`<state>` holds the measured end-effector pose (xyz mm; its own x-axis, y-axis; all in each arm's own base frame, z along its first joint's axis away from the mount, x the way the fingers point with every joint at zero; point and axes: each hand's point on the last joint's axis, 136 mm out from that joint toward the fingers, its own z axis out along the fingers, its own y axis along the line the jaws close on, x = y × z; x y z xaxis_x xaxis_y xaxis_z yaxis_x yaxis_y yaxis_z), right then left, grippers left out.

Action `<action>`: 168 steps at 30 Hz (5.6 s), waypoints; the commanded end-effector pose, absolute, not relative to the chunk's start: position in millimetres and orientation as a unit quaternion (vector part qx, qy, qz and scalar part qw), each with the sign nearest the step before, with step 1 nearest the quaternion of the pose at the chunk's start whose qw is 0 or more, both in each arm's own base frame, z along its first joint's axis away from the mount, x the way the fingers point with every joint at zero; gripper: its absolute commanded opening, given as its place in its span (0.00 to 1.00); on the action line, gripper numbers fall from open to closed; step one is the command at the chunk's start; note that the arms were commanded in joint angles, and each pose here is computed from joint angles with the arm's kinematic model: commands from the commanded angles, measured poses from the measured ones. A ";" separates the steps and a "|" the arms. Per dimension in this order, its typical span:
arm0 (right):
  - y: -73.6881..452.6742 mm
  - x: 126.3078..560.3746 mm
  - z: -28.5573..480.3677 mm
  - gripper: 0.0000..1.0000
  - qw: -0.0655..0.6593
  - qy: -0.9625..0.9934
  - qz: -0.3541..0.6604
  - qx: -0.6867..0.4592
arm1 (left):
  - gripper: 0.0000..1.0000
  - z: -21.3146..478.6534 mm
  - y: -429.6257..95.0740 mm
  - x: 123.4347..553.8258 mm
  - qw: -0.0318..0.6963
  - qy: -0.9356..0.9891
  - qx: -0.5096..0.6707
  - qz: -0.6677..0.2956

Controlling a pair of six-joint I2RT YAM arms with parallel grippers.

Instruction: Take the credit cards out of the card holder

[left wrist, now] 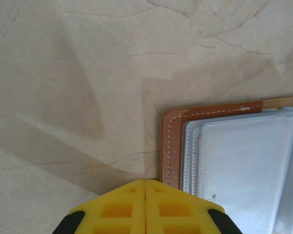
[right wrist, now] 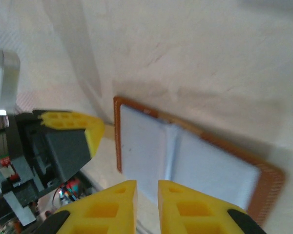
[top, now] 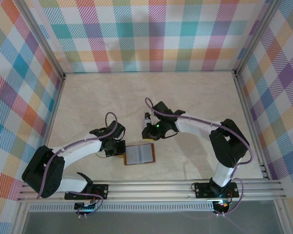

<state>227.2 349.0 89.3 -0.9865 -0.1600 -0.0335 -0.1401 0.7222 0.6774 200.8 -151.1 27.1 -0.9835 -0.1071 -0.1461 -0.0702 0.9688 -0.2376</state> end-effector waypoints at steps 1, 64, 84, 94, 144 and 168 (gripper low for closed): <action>380.1 216.2 92.1 0.20 0.041 -0.913 -0.404 0.048 | 0.07 14.9 -144.4 191.8 0.058 0.992 -0.040 -0.109; 318.0 182.2 39.0 0.70 -0.002 -0.993 0.012 0.117 | 0.07 7.7 -134.1 186.3 0.049 0.990 -0.054 -0.118; 311.8 178.3 44.9 0.71 -0.011 -0.994 -0.009 0.111 | 0.08 16.7 -142.7 191.7 0.054 0.988 -0.050 -0.139; 338.7 179.9 67.1 0.62 -0.014 -0.986 -0.130 0.101 | 0.07 45.5 -164.6 195.3 0.070 0.977 -0.054 -0.193; 366.7 183.2 35.9 0.28 0.036 -0.967 -0.240 0.076 | 0.05 25.8 -179.8 183.6 0.033 0.984 -0.036 -0.172; 368.5 181.4 25.0 0.27 0.051 -0.955 -0.285 0.070 | 0.05 28.3 -198.4 182.5 0.014 0.984 -0.009 -0.176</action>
